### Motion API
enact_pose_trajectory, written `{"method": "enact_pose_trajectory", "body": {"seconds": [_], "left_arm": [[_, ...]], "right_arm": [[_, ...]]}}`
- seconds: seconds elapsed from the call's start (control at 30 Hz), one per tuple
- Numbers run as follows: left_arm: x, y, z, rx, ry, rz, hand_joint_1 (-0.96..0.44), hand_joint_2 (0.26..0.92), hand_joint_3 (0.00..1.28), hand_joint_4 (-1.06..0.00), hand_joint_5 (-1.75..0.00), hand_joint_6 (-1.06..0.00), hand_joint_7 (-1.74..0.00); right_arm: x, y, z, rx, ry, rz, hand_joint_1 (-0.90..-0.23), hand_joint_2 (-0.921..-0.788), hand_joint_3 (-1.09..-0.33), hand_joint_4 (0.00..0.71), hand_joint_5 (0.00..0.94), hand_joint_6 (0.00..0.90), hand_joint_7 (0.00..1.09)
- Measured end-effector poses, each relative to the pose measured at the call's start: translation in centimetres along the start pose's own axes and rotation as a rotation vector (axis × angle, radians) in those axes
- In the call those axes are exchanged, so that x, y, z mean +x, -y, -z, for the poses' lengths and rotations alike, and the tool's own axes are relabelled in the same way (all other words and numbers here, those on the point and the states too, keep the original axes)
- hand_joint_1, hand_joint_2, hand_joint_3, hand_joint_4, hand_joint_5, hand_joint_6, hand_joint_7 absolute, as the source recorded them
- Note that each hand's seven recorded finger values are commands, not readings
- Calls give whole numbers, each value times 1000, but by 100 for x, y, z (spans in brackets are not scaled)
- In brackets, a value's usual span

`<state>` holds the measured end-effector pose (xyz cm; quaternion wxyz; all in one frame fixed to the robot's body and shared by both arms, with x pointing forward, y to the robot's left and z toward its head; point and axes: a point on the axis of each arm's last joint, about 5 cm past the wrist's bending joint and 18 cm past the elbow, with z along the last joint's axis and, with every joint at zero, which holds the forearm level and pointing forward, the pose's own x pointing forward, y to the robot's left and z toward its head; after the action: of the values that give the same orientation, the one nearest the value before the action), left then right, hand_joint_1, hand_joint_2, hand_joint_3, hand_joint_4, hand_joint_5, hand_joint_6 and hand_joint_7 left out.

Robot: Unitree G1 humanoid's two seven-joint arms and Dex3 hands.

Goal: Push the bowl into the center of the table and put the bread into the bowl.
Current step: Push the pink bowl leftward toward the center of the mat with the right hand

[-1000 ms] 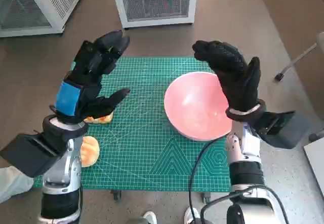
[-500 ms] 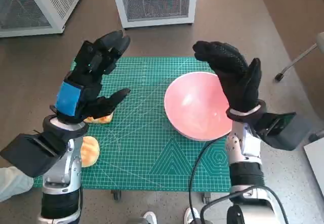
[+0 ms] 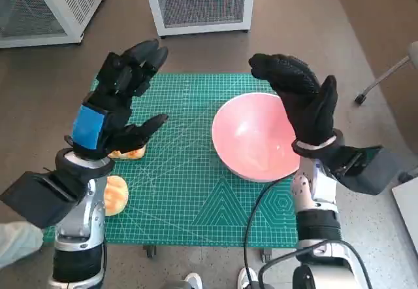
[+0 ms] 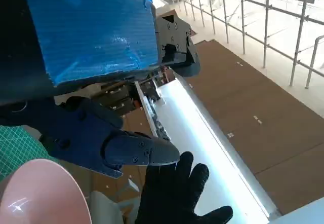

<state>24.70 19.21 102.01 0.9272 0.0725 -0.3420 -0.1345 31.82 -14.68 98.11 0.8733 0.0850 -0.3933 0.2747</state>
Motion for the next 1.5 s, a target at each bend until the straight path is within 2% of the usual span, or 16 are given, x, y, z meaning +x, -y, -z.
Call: {"method": "enact_pose_trajectory", "body": {"seconds": [0.17, 0.3, 0.63, 1.07, 1.37, 1.5], "left_arm": [[-3, 2, -2, 0, -1, 1, -480, 921, 272, -382, -5, -105, -612], [-7, 3, -1, 0, -2, 1, -474, 921, 273, -382, -5, -104, -614], [-40, 6, 7, -1, -11, -6, -479, 921, 280, -379, -3, -100, -613], [-29, 23, -21, 27, -3, -14, -477, 921, 288, -379, -2, -97, -611], [-34, 26, -20, 38, -4, -15, -475, 921, 299, -377, -1, -91, -610], [-44, 29, -15, 42, -7, -17, -477, 921, 305, -373, 0, -89, -611]], "right_arm": [[-29, 59, -4, -2, -17, 14, -431, -921, -432, 364, 0, 573, 0], [-98, 167, 3, -9, -51, 56, -419, -921, -454, 354, 0, 552, 0], [-299, 361, 51, -73, -187, 256, -408, -921, -479, 353, 2, 507, 0], [-566, 576, 55, -142, -416, 460, -372, -921, -476, 363, 4, 524, 10], [-679, 605, 88, -137, -538, 554, -363, -921, -467, 367, 4, 544, 18], [-714, 579, 127, -114, -580, 573, -345, -921, -473, 373, 6, 546, 18]]}}
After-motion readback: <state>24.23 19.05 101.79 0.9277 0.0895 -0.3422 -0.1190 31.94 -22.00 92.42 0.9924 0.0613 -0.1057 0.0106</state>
